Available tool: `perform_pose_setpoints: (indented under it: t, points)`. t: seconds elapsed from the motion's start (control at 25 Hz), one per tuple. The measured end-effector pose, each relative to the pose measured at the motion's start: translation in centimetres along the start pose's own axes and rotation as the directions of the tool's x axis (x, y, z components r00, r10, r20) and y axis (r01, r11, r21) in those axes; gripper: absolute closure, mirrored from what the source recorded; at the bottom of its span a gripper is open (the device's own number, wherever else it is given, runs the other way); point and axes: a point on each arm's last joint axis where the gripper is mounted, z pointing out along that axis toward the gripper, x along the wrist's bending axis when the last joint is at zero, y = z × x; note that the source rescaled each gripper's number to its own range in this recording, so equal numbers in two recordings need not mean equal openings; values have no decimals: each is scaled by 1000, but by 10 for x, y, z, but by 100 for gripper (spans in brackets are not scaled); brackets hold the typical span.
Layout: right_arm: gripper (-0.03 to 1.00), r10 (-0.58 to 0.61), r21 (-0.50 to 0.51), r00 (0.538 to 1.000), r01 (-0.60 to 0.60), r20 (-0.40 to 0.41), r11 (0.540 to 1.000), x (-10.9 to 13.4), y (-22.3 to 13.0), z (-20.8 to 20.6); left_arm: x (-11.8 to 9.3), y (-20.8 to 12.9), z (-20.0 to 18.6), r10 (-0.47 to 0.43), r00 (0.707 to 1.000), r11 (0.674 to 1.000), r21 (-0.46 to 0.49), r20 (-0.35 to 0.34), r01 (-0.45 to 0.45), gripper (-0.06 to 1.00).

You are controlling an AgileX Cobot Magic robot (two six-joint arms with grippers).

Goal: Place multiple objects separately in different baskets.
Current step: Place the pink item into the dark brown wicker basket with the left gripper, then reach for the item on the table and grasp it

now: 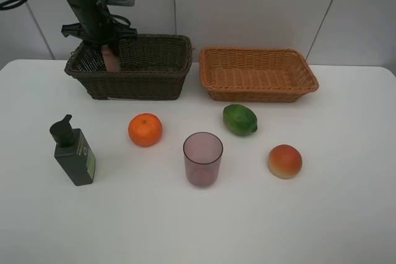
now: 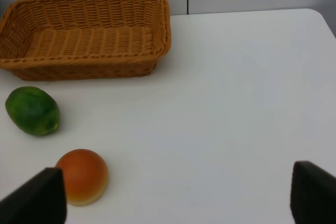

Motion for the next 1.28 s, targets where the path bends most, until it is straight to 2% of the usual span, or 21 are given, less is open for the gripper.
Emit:
perform_pose_setpoints:
  t: [0.52,0.6,0.72,0.8,1.12,1.28]
  points:
    - [18,0,0,1000,0,0,1000,0,0,0,2,-2,10,-14,1000,1000,11,7,14,53]
    - [18,0,0,1000,0,0,1000,0,0,0,2,-2,10,-17,1000,1000,12,9,17,44]
    - [18,0,0,1000,0,0,1000,0,0,0,2,-4,10,-20,1000,999,25,8,20,15]
    - [18,0,0,1000,0,0,1000,0,0,0,2,-4,8,-21,1000,999,36,4,21,4]
    - [18,1,0,1000,-1,0,1000,0,0,0,5,1,-35,-19,1000,998,56,25,17,-1]
    - [18,1,0,1000,-1,0,1000,0,0,0,-4,-1,-69,2,999,996,90,36,-6,-1]
